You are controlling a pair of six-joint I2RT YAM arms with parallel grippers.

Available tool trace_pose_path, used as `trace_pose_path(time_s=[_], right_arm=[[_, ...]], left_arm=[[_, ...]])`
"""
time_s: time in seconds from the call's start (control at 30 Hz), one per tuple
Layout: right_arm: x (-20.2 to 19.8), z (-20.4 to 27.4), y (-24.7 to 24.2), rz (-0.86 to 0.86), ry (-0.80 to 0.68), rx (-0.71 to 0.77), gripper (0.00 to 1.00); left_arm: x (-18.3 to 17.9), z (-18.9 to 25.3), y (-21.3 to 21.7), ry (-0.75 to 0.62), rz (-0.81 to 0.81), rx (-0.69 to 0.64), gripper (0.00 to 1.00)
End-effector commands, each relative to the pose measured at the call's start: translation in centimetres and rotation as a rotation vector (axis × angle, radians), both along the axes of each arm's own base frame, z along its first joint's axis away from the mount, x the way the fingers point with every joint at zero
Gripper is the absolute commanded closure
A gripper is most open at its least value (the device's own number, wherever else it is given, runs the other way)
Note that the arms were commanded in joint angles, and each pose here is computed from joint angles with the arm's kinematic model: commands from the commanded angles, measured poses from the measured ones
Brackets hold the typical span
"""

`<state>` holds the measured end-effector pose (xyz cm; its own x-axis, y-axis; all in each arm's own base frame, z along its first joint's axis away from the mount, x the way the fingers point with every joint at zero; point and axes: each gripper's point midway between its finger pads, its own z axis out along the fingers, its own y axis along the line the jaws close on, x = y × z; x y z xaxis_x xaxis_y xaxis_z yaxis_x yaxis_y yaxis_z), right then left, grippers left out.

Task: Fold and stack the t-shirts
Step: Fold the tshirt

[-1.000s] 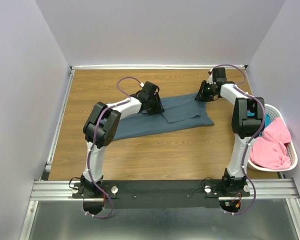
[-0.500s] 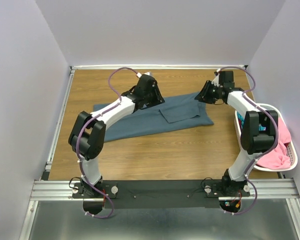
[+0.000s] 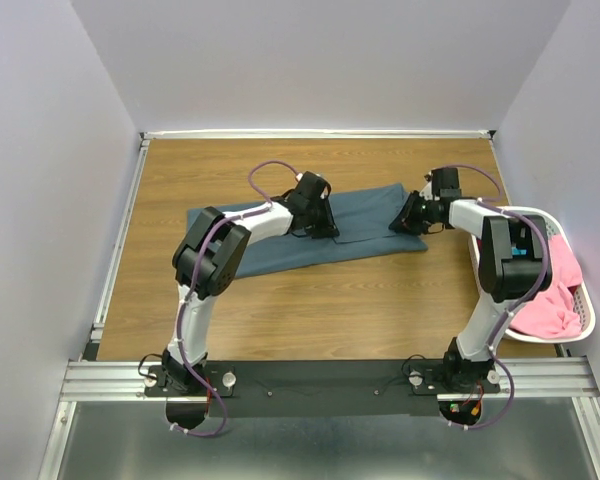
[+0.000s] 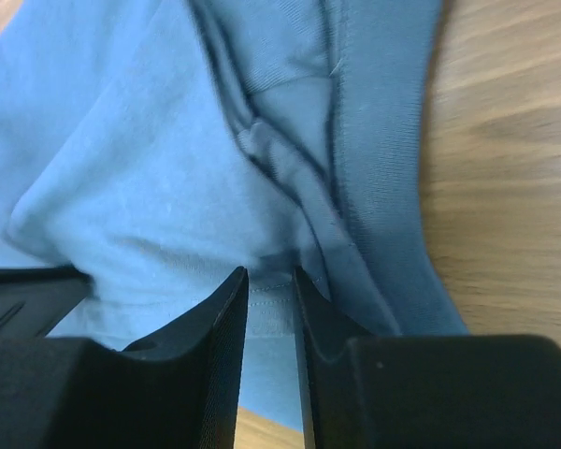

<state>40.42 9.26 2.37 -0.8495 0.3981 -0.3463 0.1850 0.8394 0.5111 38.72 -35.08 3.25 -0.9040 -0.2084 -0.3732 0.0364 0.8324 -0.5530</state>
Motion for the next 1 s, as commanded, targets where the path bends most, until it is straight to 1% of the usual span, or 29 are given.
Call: trace_pose_path(time_s=[0.0, 0.07, 0.1, 0.13, 0.17, 0.27, 0.3, 0.33, 0.37, 0.4, 0.43, 0.47, 0.5, 0.57, 0.6, 0.63, 0.67, 0.77, 0.83, 0.87, 0.97], right_arm=[[-0.5, -2.2, -3.1, -0.071, 0.026, -0.131, 0.67], [-0.3, -1.7, -3.9, -0.089, 0.006, -0.17, 0.67], [0.0, -0.6, -4.0, -0.094, -0.024, -0.176, 0.67], [0.3, 0.7, -4.3, -0.103, -0.059, -0.188, 0.67], [0.2, 0.6, -4.3, -0.102, -0.054, -0.192, 0.67], [0.3, 3.4, -3.0, -0.069, -0.106, -0.199, 0.66], [0.1, 4.3, -2.5, -0.063, -0.118, -0.207, 0.65], [-0.1, 4.6, -1.9, -0.05, -0.121, -0.209, 0.65], [-0.6, 4.8, -0.6, -0.023, -0.119, -0.207, 0.63], [-0.9, 5.0, 0.0, -0.014, -0.117, -0.194, 0.62], [-1.7, 5.0, 1.2, 0.003, -0.096, -0.142, 0.61], [-2.2, 4.9, 2.1, 0.015, -0.085, -0.122, 0.59], [-2.6, 4.8, 2.5, 0.019, -0.074, -0.111, 0.58], [-3.4, 4.3, 3.7, 0.022, -0.046, -0.091, 0.54], [-3.7, 4.1, 4.0, 0.023, -0.032, -0.074, 0.49], [-4.1, 4.0, 4.9, 0.04, -0.013, -0.036, 0.46], [-4.5, 3.3, 5.3, 0.05, 0.014, -0.025, 0.43], [-5.1, 2.3, 5.6, 0.05, 0.052, -0.01, 0.39], [-5.0, 1.9, 5.4, 0.04, 0.06, -0.023, 0.39], [-5.1, 1.5, 5.3, 0.037, 0.068, -0.031, 0.39], [-4.9, 0.1, 4.7, 0.034, 0.088, -0.068, 0.39]], left_arm=[[-1.7, -3.2, 2.7, 0.076, 0.026, 0.066, 0.68], [-2.1, -2.7, 3.0, 0.072, 0.029, 0.065, 0.67], [-1.9, -1.6, 3.1, 0.049, 0.032, 0.054, 0.67], [-2.1, -1.0, 3.2, 0.043, 0.033, 0.05, 0.64], [-2.2, -0.4, 3.2, 0.035, 0.032, 0.045, 0.64], [-2.1, 3.2, 3.7, -0.031, 0.038, 0.032, 0.5], [-1.9, 5.2, 4.4, -0.07, 0.057, 0.038, 0.46], [-1.9, 6.1, 4.8, -0.094, 0.066, 0.046, 0.43], [-1.4, 6.8, 5.9, -0.133, 0.086, 0.084, 0.4], [-1.4, 8.6, 6.5, -0.17, 0.094, 0.08, 0.4], [-1.1, 9.0, 8.0, -0.192, 0.134, 0.127, 0.4], [-0.7, 8.7, 10.0, -0.216, 0.182, 0.184, 0.4], [-0.2, 9.6, 11.9, -0.238, 0.231, 0.196, 0.4], [-0.1, 8.3, 15.2, -0.213, 0.287, 0.242, 0.4], [0.0, 7.8, 16.4, -0.202, 0.295, 0.254, 0.4], [0.6, 7.2, 18.9, -0.186, 0.345, 0.271, 0.4], [0.2, 5.9, 20.5, -0.16, 0.366, 0.306, 0.4], [-0.2, 3.3, 24.3, -0.107, 0.433, 0.353, 0.4], [-0.2, 1.8, 25.1, -0.073, 0.434, 0.358, 0.4], [0.1, 1.5, 26.0, -0.061, 0.451, 0.363, 0.4], [0.8, 0.1, 26.9, -0.025, 0.459, 0.383, 0.4]])
